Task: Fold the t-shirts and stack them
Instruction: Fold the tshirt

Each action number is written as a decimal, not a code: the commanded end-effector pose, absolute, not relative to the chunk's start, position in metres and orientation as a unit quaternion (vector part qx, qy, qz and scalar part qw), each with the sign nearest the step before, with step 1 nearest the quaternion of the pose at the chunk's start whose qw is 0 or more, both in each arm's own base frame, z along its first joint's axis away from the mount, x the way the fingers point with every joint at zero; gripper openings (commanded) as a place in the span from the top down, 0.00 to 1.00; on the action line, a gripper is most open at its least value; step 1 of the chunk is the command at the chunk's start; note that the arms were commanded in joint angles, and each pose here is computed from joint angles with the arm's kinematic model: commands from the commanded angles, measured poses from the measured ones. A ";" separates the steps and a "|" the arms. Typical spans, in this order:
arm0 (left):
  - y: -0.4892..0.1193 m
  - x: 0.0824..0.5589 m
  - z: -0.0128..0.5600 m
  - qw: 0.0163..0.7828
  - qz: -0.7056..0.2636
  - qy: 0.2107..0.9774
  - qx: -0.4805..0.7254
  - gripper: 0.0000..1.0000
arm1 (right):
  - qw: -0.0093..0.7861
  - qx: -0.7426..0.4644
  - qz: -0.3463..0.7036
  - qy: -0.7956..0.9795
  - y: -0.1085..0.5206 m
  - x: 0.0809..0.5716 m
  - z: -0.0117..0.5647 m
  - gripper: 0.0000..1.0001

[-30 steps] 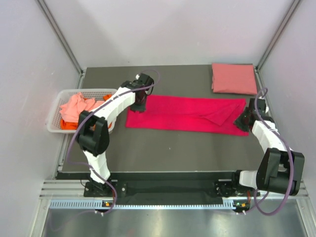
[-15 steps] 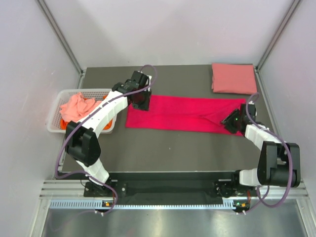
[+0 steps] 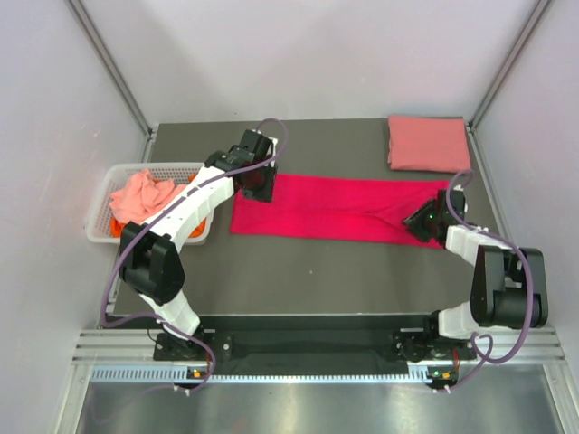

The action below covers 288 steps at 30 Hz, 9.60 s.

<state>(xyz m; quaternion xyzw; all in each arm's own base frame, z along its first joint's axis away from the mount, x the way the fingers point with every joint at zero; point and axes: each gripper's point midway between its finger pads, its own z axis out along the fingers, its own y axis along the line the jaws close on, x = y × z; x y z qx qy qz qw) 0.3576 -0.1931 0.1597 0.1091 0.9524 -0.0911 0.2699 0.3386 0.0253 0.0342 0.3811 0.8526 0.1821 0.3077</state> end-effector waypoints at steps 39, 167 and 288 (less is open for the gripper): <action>-0.188 0.363 0.158 0.286 -0.073 0.949 0.113 0.65 | 0.365 0.297 0.296 0.831 0.088 0.449 0.078 0.98; -0.137 0.313 0.010 0.112 -0.050 0.992 -0.020 0.67 | 0.261 0.560 -0.068 0.783 -0.140 0.240 0.027 1.00; -0.082 0.417 0.077 0.150 0.133 0.975 0.097 1.00 | 0.275 0.417 -0.043 0.865 -0.068 0.460 0.074 0.66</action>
